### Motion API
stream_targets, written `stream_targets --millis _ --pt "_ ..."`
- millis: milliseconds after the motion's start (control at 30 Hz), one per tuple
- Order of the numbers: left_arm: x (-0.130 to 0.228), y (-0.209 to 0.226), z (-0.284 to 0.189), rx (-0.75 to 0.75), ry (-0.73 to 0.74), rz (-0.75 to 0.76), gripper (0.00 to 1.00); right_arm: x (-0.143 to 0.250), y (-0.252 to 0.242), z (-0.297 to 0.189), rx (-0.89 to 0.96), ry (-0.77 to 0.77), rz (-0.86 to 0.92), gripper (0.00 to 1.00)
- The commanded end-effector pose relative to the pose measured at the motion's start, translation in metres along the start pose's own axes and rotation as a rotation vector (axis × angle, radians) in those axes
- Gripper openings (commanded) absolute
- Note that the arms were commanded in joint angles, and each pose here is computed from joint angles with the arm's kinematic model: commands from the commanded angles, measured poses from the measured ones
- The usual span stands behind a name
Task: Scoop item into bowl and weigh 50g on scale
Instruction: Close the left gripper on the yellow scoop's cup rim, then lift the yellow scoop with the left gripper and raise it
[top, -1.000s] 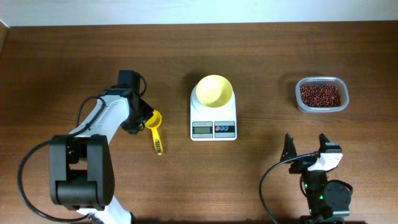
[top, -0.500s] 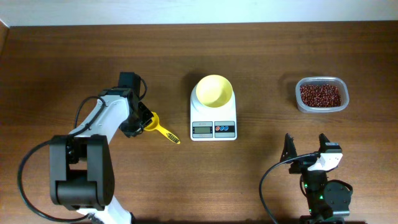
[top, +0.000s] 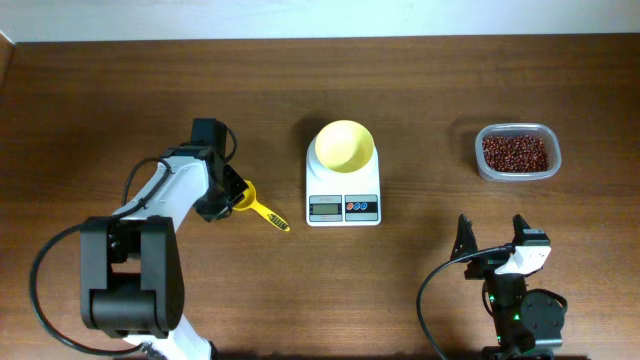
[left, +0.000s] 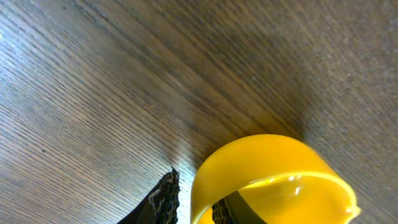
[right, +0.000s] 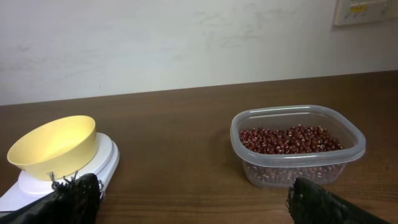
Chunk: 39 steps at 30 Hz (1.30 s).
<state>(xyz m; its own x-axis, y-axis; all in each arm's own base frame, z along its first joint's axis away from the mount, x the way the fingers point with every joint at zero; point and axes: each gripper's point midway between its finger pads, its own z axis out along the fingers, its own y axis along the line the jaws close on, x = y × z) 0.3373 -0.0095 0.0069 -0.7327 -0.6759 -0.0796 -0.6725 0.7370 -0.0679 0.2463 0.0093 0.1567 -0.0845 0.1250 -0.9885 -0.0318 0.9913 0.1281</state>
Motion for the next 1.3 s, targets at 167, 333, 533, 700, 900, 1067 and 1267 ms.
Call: stream_targets --millis 167,333,533,700,900,1067,1267 --pt "0.005 0.003 0.001 0.004 0.007 0.003 0.16 0.002 -0.001 0.000 0.007 0.000 -0.001 0.99" --pt "0.009 0.007 0.009 0.007 0.008 0.000 0.04 0.002 -0.001 0.000 0.007 0.000 -0.001 0.99" --pt "0.003 0.002 0.004 0.022 -0.008 0.000 0.00 0.002 -0.001 0.000 0.007 0.000 -0.001 0.99" --pt "-0.025 -0.019 -0.044 0.104 -0.126 -0.003 0.00 0.002 -0.001 0.000 0.007 0.000 -0.001 0.99" --pt "-0.039 -0.028 -0.140 0.295 -0.319 -0.011 0.00 0.002 -0.001 0.000 0.007 0.000 -0.001 0.99" --pt "-0.031 -0.029 -0.187 0.411 -0.388 -0.002 0.00 0.002 -0.001 0.000 0.007 0.000 -0.001 0.99" --pt "-0.044 -0.041 -0.206 0.484 -0.467 -0.003 0.00 0.002 -0.001 0.000 0.007 0.000 -0.001 0.99"
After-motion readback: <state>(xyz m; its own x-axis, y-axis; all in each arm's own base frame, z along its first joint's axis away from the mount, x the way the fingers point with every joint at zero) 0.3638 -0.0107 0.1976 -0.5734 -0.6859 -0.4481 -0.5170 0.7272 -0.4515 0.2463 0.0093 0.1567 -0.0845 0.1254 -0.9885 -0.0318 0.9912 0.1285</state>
